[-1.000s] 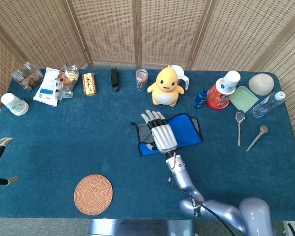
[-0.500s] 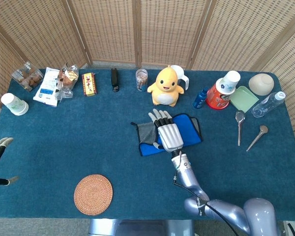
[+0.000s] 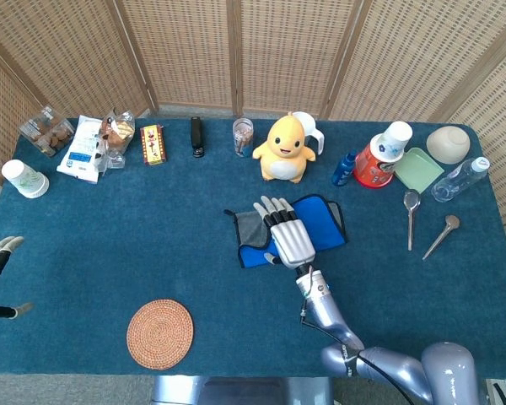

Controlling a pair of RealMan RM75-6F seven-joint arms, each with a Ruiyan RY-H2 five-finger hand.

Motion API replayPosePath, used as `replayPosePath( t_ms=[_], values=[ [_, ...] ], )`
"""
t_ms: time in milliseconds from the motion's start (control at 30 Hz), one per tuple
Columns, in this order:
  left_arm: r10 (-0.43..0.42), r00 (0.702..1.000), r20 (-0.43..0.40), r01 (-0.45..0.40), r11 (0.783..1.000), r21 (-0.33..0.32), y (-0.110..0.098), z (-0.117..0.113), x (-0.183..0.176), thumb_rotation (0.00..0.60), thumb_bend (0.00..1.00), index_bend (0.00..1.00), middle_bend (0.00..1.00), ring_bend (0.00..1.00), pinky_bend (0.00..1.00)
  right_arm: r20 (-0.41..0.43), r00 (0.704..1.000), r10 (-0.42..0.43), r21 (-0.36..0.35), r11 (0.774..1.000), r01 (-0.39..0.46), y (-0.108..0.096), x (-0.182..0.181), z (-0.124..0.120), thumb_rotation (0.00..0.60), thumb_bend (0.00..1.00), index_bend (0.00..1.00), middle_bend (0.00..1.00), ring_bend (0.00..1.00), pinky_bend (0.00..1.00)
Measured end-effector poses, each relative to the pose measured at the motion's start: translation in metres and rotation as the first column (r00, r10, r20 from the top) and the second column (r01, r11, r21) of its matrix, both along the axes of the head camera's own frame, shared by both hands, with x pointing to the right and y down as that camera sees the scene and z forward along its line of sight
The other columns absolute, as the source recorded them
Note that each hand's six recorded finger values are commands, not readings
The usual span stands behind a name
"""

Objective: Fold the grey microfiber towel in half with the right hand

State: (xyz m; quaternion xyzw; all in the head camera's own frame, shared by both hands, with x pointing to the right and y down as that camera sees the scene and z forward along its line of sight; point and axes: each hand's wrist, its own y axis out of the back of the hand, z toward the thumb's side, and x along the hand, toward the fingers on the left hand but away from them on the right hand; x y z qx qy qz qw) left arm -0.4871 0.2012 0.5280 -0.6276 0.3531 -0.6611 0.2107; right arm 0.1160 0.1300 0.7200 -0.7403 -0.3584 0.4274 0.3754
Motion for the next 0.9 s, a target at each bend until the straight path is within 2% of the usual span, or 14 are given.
replayPosePath(
  t_ms=[400,700,900],
  values=[
    [-0.009,1.000,-0.001,0.009,1.000,0.000,-0.001,0.000,-0.003,0.600,0.10,0.00,0.00,0.00,0.00,-0.009,0.999,0.050,-0.002,0.999,-0.050,-0.009,-0.004,0.013,0.600,0.00,0.00,0.00,0.00,0.13],
    [-0.002,1.000,0.001,0.002,1.000,-0.007,0.000,0.002,-0.002,0.600,0.10,0.00,0.00,0.00,0.00,0.027,0.996,0.088,0.019,0.996,-0.088,-0.025,-0.013,0.005,0.600,0.00,0.00,0.00,0.00,0.13],
    [-0.004,1.000,0.004,0.004,1.000,-0.007,0.000,0.003,-0.002,0.600,0.10,0.00,0.00,0.00,0.00,0.027,0.996,0.087,0.010,0.996,-0.087,-0.024,-0.025,0.008,0.600,0.00,0.00,0.00,0.00,0.13]
  ],
)
